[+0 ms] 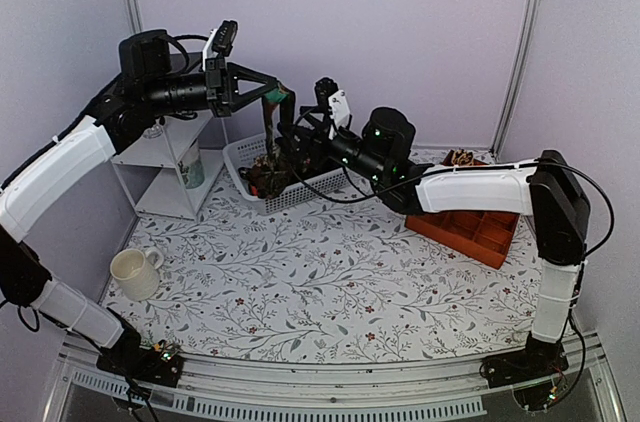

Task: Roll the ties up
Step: Pass from the left arm to the right, then place the tie at the center of the board.

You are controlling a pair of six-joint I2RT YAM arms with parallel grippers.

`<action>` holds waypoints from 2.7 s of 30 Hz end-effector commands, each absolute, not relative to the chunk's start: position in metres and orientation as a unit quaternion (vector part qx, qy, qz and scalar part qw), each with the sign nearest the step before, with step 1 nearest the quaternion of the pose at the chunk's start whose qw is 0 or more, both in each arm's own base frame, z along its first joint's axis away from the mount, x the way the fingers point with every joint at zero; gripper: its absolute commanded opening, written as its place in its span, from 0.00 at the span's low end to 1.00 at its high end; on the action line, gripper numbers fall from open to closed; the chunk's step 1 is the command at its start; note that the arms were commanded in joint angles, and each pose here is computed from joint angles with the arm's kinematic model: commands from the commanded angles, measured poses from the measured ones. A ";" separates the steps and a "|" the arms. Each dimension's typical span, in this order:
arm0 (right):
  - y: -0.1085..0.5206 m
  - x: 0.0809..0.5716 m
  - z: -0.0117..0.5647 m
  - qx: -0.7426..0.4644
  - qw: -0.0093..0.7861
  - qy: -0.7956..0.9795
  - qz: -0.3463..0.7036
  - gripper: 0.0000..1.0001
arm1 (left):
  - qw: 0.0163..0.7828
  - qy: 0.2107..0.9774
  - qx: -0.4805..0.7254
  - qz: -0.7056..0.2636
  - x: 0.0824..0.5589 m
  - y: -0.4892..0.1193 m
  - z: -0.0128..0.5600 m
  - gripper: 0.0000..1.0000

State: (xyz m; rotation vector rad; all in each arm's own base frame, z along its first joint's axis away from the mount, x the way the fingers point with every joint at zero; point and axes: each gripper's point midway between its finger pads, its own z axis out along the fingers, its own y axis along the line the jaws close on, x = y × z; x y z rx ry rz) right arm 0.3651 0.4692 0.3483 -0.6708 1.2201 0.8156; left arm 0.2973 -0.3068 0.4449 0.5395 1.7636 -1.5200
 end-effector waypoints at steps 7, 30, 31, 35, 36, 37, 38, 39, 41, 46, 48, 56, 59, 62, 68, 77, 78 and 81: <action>0.445 0.377 0.395 -0.241 0.743 0.533 0.326 0.00 | 0.395 0.688 0.209 -0.572 0.286 -0.291 0.456 0.00; 0.323 0.242 0.469 -0.231 0.672 0.546 0.443 0.00 | 0.517 0.730 0.228 -0.384 0.286 -0.245 0.362 0.38; 0.314 0.238 0.468 -0.219 0.673 0.550 0.444 0.00 | 0.519 0.728 0.250 -0.371 0.283 -0.250 0.350 0.37; 0.286 0.223 0.475 -0.190 0.674 0.548 0.458 0.00 | 0.544 0.697 0.333 -0.328 0.273 -0.269 0.326 0.45; 0.281 0.219 0.478 -0.188 0.675 0.546 0.460 0.00 | 0.545 0.691 0.348 -0.324 0.274 -0.273 0.322 0.46; 0.276 0.216 0.481 -0.183 0.677 0.544 0.461 0.00 | 0.543 0.684 0.366 -0.322 0.272 -0.277 0.316 0.46; 0.271 0.214 0.483 -0.179 0.678 0.543 0.462 0.00 | 0.541 0.674 0.390 -0.318 0.271 -0.283 0.310 0.46; 0.268 0.211 0.483 -0.177 0.677 0.543 0.463 0.00 | 0.536 0.665 0.415 -0.313 0.268 -0.289 0.301 0.47; 0.263 0.207 0.483 -0.179 0.679 0.543 0.462 0.00 | 0.535 0.654 0.451 -0.286 0.269 -0.298 0.283 0.49; 0.262 0.189 0.481 -0.209 0.664 0.535 0.479 0.00 | 0.529 0.603 0.552 -0.228 0.261 -0.319 0.247 0.53; 0.258 0.192 0.478 -0.197 0.662 0.546 0.474 0.00 | 0.522 0.555 0.620 -0.190 0.249 -0.325 0.222 0.55; 0.222 0.174 0.493 -0.168 0.688 0.524 0.474 0.00 | 0.524 0.493 0.692 -0.063 0.283 -0.333 0.166 0.59; 0.216 0.173 0.490 -0.164 0.690 0.528 0.468 0.00 | 0.532 0.476 0.700 -0.030 0.298 -0.337 0.157 0.61; 0.213 0.169 0.490 -0.161 0.687 0.524 0.476 0.00 | 0.538 0.471 0.699 0.008 0.317 -0.338 0.147 0.61; 0.212 0.167 0.492 -0.163 0.686 0.521 0.480 0.00 | 0.591 0.447 0.668 0.069 0.345 -0.341 0.149 0.63; 0.205 0.195 0.465 -0.118 0.682 0.586 0.421 0.00 | 0.611 0.440 0.657 0.032 0.339 -0.349 0.148 0.62; 0.195 0.207 0.456 -0.086 0.684 0.611 0.389 0.00 | 0.612 0.441 0.655 0.036 0.339 -0.346 0.147 0.62; 0.154 0.228 0.431 0.028 0.669 0.671 0.317 0.00 | 0.609 0.439 0.658 0.047 0.339 -0.339 0.144 0.62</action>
